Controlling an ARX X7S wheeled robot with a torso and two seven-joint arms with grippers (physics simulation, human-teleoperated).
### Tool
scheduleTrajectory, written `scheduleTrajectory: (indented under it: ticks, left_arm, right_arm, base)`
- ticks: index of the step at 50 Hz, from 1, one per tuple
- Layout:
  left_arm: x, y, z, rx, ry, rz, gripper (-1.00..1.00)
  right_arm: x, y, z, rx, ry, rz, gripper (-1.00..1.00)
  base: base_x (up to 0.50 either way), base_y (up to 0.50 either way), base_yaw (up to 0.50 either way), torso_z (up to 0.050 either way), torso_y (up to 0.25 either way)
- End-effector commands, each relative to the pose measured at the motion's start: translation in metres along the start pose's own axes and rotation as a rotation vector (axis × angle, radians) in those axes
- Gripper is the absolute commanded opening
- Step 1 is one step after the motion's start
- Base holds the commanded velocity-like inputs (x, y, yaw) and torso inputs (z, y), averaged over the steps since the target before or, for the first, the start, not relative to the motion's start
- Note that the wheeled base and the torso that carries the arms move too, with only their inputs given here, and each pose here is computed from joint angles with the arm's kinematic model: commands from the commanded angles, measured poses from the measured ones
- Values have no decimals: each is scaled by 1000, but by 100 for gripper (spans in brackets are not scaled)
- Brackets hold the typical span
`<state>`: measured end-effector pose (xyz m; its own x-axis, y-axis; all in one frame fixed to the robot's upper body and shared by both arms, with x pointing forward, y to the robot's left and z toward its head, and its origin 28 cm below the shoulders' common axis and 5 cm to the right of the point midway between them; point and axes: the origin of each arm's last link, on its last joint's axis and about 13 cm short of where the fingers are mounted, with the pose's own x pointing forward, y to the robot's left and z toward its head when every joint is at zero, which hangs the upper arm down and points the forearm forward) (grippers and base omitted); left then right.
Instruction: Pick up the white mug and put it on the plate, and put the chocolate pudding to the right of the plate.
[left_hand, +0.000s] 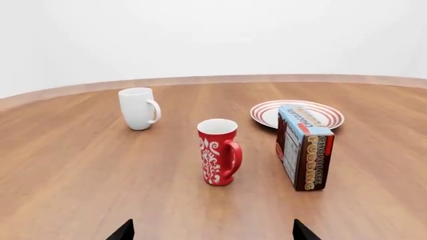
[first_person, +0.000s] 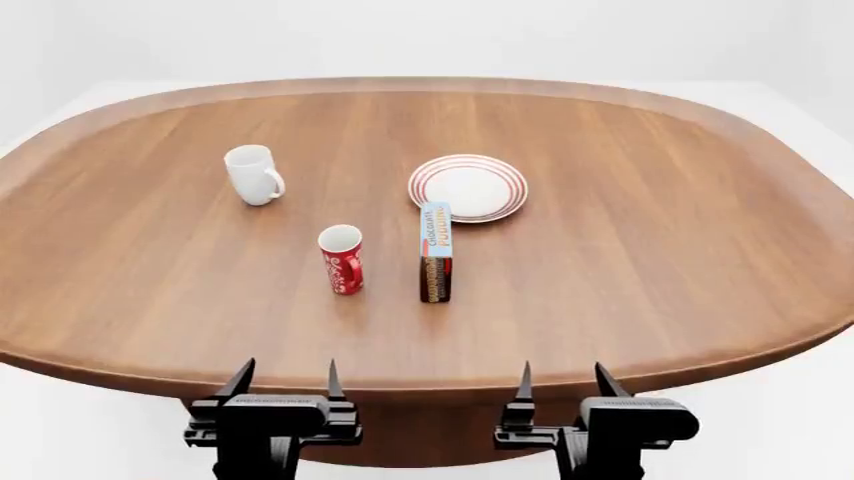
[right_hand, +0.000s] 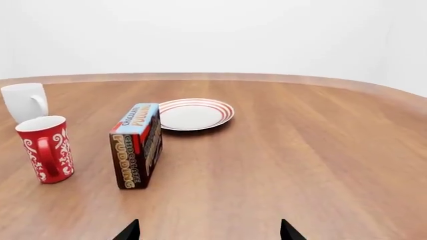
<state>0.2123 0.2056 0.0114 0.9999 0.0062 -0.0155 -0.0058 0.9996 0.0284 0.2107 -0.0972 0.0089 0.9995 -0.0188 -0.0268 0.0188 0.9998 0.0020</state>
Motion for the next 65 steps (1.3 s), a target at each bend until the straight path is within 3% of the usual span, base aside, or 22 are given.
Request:
scheduleTrajectory:
  ticks: [1,5,7,9,15,21,32,49,65]
  left_arm:
    - [1,5,16,-9,-67,33,100]
    - [3,13,44,6,-179,68,100]
    - [1,24,74,0,-294,125,100]
    - [0,30,84,-10,-334,142,100]
    - [-11,54,128,58,-553,281,100]
    - [-17,68,147,112,-691,391,100]
    - [-34,84,173,132,-852,526,100]
    - [-45,91,184,153,-924,591,100]
    - [-47,90,185,173,-934,591,100]
  right_arm:
    - [-1,-4,17,20,-50,-15,100]
    - [-2,-11,39,36,-124,-46,100]
    - [-2,-21,65,28,-246,-96,100]
    - [-3,-27,77,37,-305,-125,100]
    - [-14,-50,125,15,-550,-245,100]
    - [-27,-62,152,14,-710,-314,100]
    - [-49,-74,180,-10,-918,-369,100]
    - [-60,-69,189,-18,-970,-289,100]
    - [-58,-60,182,-47,-942,-185,100]
  base:
    - [0,0,0,0,0]
    - [0,0,0,0,0]
    - [0,0,0,0,0]
    - [0,0,0,0,0]
    - [0,0,0,0,0]
    - [0,0,0,0,0]
    - [0,0,0,0,0]
    - [21,0,0,0,0]
    - [455,0,0,0,0]
